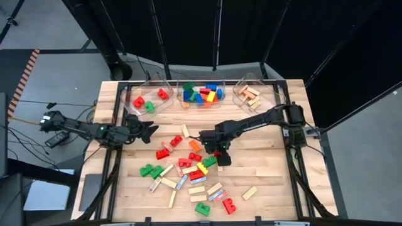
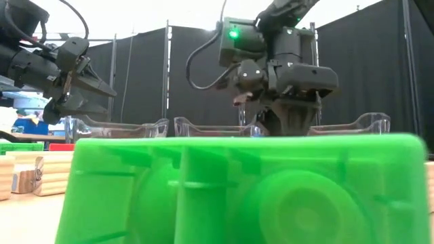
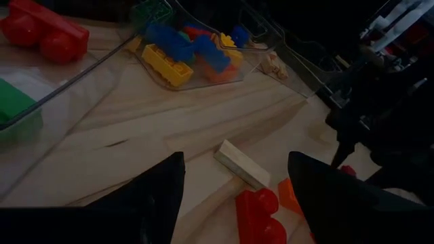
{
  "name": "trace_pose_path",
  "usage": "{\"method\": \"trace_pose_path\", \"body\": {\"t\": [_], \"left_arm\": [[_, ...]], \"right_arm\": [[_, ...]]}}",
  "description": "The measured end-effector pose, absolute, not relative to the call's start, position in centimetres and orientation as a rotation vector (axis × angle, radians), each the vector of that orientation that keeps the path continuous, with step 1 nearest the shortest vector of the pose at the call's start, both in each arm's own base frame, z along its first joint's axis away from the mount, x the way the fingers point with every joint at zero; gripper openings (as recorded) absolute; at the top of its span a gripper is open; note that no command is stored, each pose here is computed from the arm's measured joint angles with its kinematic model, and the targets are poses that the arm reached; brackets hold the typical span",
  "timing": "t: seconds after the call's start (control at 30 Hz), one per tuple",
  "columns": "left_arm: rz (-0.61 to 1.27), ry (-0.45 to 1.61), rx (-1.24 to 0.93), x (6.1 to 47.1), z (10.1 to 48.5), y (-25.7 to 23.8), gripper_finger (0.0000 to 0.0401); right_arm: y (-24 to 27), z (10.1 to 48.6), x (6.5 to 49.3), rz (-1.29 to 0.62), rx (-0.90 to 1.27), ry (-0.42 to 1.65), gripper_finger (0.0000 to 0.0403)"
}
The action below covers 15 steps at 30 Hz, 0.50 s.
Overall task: Sort blocks by size
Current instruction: Put the large red game piece into the middle transparent bin
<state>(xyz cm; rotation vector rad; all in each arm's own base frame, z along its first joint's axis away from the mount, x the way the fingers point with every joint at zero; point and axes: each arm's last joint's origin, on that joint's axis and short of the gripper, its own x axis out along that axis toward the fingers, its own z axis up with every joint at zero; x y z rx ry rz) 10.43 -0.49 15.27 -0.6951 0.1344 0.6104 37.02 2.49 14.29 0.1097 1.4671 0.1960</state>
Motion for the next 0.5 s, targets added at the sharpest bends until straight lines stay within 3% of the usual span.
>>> {"method": "trace_pose_path", "body": {"t": [0.1, 0.23, 0.5], "left_arm": [[0.611, 0.134, -0.695, 10.4, 15.3, -0.5, 0.0269], [0.610, 0.134, -0.695, 10.4, 15.3, -0.5, 0.0269], [0.612, 0.138, -0.693, 10.5, 15.2, -0.5, 0.0269]], "right_arm": [[2.4, 13.6, 36.7, 0.169, 0.154, 1.476, 0.0215], [1.8, 13.7, 36.9, 0.142, 0.140, 1.477, 0.0102], [-0.4, 16.0, 38.7, 0.082, 0.069, 1.413, 0.0102]]}}
